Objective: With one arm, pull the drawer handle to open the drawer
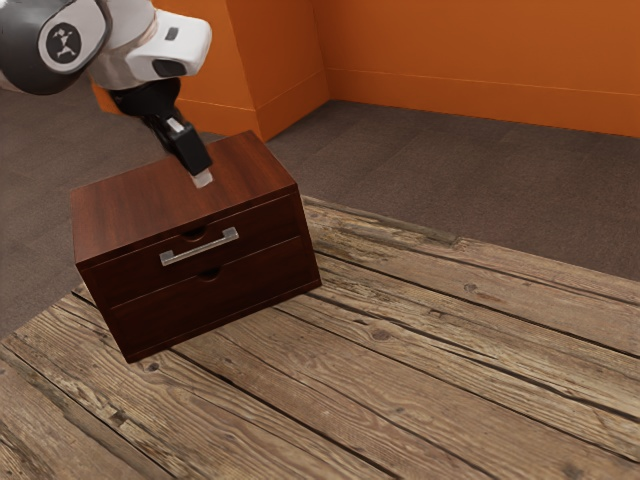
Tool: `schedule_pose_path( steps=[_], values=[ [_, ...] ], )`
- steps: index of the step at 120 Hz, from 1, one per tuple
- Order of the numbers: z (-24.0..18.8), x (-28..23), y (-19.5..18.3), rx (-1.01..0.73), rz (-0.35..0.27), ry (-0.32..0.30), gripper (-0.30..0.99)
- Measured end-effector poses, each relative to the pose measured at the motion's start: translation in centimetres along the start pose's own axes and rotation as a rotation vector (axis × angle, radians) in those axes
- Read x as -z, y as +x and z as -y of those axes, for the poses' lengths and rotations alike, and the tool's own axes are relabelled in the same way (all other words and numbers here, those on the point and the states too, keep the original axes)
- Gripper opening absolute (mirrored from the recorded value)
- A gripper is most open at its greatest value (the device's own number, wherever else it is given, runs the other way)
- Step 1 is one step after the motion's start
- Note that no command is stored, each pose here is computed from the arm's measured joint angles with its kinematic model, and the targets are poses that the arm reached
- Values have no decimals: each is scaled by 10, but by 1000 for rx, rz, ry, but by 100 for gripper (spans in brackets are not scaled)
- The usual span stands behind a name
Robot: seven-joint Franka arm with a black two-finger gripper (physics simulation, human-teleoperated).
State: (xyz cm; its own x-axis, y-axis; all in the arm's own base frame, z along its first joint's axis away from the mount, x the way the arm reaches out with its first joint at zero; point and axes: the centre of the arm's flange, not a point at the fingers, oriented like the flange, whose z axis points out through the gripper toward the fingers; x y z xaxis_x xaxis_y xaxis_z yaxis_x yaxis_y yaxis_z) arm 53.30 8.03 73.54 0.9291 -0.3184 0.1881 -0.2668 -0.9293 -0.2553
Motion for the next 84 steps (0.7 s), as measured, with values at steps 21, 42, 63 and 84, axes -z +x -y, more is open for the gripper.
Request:
schedule_pose_path(
  steps=[21,42,63,84],
  values=[
    [10,-9,8,-178,-5,119,67],
    [16,-23,4,-289,12,139,64],
    [42,-37,-8,-268,20,114,62],
    [59,-55,-13,-248,25,83,54]
  ],
)
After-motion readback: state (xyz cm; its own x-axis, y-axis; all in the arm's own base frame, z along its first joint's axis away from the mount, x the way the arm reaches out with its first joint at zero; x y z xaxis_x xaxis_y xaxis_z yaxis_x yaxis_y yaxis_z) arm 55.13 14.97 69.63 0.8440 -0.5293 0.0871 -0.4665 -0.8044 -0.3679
